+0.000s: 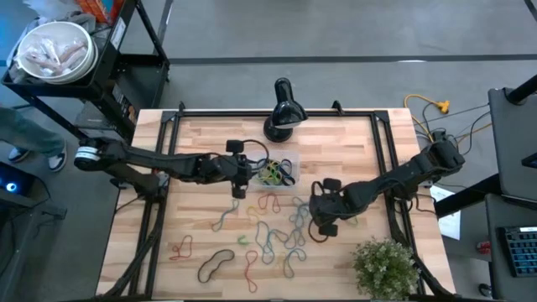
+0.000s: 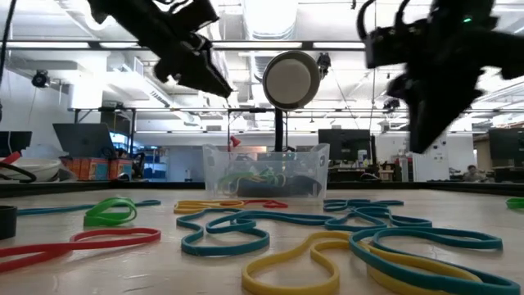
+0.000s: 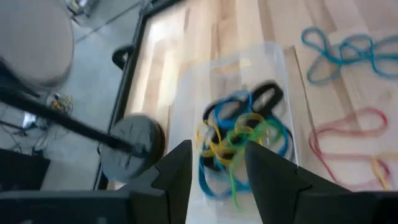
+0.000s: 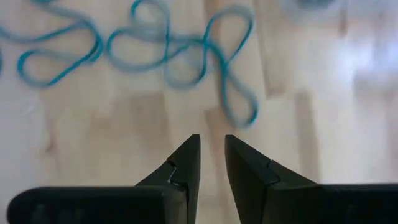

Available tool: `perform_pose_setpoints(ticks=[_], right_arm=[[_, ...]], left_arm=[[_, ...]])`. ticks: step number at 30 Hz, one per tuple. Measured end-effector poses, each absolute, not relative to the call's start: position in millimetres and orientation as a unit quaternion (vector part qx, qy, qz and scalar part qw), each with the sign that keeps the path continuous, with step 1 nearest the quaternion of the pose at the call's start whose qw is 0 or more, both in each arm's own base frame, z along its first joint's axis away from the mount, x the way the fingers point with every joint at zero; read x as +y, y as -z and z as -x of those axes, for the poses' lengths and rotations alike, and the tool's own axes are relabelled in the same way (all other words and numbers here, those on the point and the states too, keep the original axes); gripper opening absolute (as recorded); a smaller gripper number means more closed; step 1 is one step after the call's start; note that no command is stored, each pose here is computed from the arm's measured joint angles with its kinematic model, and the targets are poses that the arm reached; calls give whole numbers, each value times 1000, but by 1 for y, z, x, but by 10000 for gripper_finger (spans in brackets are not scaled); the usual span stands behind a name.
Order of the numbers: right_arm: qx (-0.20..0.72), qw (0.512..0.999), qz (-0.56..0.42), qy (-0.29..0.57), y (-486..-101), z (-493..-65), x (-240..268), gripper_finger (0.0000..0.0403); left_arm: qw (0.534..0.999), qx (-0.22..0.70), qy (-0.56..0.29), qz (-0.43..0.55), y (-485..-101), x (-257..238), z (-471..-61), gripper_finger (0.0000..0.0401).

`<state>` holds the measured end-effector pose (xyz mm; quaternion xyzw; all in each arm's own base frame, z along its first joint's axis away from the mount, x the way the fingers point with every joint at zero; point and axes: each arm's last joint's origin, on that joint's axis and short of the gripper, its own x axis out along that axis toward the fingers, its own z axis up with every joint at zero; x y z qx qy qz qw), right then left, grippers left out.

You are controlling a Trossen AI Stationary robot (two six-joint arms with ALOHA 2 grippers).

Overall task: Pick and place rubber bands into bin
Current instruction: Put the green rubber band into the transparent bin

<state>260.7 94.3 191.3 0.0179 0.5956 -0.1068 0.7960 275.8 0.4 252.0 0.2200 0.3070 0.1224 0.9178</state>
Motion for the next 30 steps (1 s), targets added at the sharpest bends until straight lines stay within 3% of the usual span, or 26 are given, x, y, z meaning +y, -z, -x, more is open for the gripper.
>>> perform_pose_setpoints(ticks=[9,22,30], right_arm=[[662,727,-132,128,-189,-241,109,68],[673,646,-243,264,-169,-221,105,68],[675,636,-250,279,-163,-216,103,99]], left_arm=[[926,301,-128,-188,-240,-2,-247,132],[937,286,-129,-155,-233,-6,-222,132],[938,284,-125,-156,-234,-8,-221,132]])
